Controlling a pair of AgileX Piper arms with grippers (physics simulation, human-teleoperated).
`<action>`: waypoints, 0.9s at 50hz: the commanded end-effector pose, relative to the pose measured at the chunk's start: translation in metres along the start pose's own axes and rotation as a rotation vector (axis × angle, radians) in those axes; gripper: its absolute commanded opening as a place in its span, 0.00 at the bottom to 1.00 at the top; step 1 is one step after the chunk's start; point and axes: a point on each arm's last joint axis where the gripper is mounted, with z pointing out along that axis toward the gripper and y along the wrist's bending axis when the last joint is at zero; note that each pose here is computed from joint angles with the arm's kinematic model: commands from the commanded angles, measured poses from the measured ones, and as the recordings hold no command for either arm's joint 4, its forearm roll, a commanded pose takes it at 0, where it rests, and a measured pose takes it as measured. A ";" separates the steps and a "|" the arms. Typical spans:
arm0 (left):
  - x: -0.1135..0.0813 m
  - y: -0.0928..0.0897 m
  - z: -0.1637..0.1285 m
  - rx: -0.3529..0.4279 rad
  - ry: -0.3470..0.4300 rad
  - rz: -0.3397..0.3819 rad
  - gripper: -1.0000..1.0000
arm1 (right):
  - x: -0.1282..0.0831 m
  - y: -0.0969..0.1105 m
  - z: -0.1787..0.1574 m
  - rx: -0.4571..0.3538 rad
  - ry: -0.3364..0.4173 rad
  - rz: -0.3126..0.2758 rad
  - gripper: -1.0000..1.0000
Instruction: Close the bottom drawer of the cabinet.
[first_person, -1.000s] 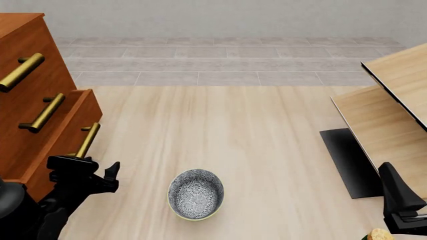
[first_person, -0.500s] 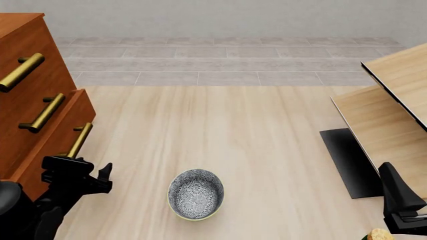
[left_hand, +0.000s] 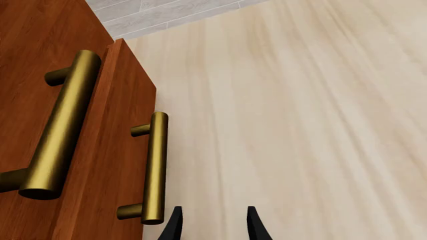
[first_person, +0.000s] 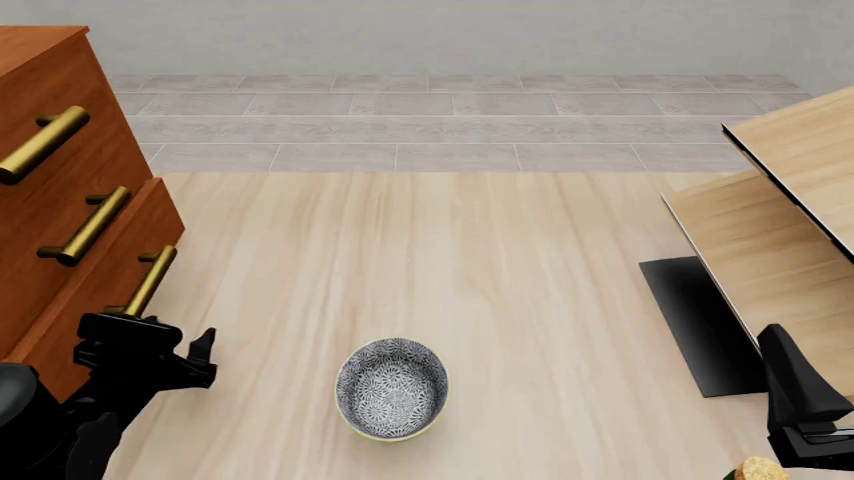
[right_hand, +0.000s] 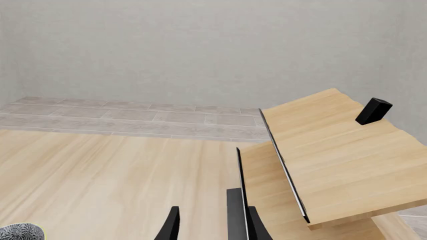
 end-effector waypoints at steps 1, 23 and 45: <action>0.006 0.008 -0.001 -0.043 0.032 0.000 1.00 | 0.000 0.000 0.000 0.001 0.000 0.000 1.00; 0.010 0.016 -0.002 -0.080 0.049 -0.006 1.00 | 0.000 0.000 0.000 0.002 0.000 -0.001 1.00; 0.012 0.024 -0.003 -0.112 0.057 -0.004 1.00 | 0.000 0.000 0.000 0.004 0.000 0.000 1.00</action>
